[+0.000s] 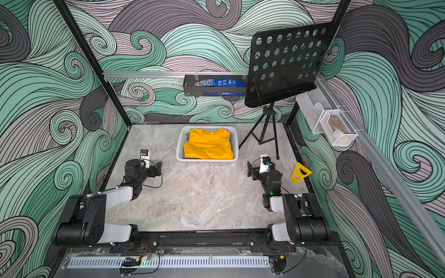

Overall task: Put the folded t-shirts into the basket
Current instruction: Reset both arms

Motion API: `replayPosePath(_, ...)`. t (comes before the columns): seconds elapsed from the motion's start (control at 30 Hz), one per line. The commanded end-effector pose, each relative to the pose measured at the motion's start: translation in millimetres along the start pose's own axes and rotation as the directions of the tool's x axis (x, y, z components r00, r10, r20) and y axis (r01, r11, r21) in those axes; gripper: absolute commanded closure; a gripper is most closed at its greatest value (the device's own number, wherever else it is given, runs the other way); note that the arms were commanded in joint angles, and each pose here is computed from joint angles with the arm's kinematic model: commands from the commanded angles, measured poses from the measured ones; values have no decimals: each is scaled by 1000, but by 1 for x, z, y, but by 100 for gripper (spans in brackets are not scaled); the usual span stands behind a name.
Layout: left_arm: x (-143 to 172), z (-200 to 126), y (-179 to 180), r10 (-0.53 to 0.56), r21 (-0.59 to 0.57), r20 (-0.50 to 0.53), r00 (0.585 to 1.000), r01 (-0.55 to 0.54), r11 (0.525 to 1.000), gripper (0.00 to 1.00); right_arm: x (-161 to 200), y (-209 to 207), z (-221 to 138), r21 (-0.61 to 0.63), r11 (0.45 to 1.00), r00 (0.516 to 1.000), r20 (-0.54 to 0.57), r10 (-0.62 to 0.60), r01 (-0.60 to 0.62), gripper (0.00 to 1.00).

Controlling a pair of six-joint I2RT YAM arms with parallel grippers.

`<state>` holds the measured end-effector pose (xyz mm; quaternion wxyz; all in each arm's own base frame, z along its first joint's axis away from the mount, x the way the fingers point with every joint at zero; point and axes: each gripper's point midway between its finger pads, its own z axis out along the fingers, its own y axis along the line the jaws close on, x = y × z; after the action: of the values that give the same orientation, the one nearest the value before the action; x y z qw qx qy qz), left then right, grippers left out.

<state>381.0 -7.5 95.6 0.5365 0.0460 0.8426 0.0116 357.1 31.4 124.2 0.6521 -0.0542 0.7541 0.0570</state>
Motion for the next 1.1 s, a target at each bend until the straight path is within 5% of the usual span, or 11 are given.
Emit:
replayPosePath(0.0, -4, 10, -11, 50, -7, 84, 995, -50, 999, 1, -38, 6, -17, 17, 999, 972, 230, -41, 38, 1)
replayPosePath(0.1, -7, 13, -9, 65, -47, 145, 987, -58, 997, 1, -32, 13, -13, 18, 998, 973, 219, -66, 64, 1)
replayPosePath(0.2, 2, 21, 6, -7, -114, -7, 1000, 6, 993, 1, -22, 13, 10, 12, 998, 989, 134, -70, 69, 1)
replayPosePath(0.27, 0, 24, 9, -14, -113, 15, 1000, 15, 993, 1, -18, 6, 17, 20, 999, 995, 95, -34, 32, 1)
replayPosePath(0.33, -4, 22, 8, 0, -113, 79, 997, 9, 994, 1, -19, 2, 17, 30, 999, 994, 106, -21, 18, 1)
replayPosePath(1.07, -3, 22, 8, -2, -107, 72, 997, 10, 994, 1, -19, 2, 16, 26, 1000, 994, 106, -21, 18, 1)
